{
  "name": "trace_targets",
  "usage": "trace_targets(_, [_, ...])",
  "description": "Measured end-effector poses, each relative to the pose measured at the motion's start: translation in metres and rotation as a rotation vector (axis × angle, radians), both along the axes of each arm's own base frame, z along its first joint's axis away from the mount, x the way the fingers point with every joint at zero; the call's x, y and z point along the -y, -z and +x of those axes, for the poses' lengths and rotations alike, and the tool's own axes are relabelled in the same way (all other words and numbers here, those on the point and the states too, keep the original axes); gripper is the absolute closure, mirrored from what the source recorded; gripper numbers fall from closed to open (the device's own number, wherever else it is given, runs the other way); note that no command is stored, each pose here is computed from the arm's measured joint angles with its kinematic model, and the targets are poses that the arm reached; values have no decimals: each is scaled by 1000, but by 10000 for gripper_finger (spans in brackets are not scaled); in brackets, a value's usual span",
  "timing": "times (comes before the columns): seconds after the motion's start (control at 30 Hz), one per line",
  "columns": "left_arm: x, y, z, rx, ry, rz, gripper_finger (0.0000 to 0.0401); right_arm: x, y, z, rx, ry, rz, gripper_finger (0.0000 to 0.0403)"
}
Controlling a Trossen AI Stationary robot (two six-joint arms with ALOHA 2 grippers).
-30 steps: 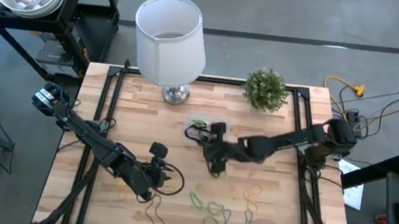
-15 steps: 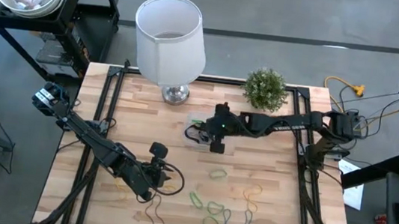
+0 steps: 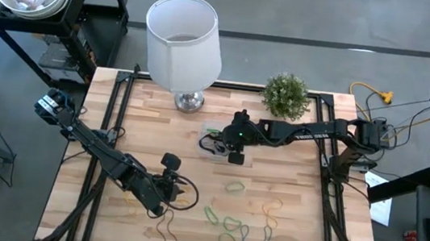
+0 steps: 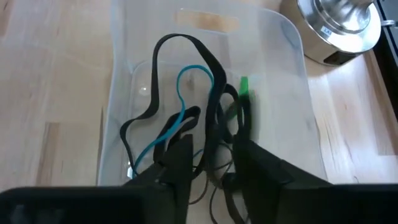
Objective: Pick and place rubber bands into bin
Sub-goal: Put the black rubber band into the transparent bin, then put the yellow rubber band into the transparent bin
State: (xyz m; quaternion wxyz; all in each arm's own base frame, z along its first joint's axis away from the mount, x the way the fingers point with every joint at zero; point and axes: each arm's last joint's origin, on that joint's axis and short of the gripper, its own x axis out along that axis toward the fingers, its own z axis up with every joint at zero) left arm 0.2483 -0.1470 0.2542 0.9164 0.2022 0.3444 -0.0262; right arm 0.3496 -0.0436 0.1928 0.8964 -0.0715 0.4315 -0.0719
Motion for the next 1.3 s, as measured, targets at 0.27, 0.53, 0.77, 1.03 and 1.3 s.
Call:
trace_targets(0.27, [-2,8,-2,-18,-3,14,296,-1,2,-3,-38,-1,4,233])
trace_targets(0.53, [-4,23,-7,-41,-59,-58,296,-19,-5,-10,-65,-122,112,224])
trace_targets(0.77, [-5,44,-13,-91,-51,-171,296,-56,-18,-15,-37,-312,194,235])
trace_targets(1.03, [-9,70,-24,-167,-2,-206,296,-104,-40,-29,20,-500,198,245])
trace_targets(1.3, [-12,81,-30,-217,25,-201,296,-147,-50,-44,42,-677,168,250])
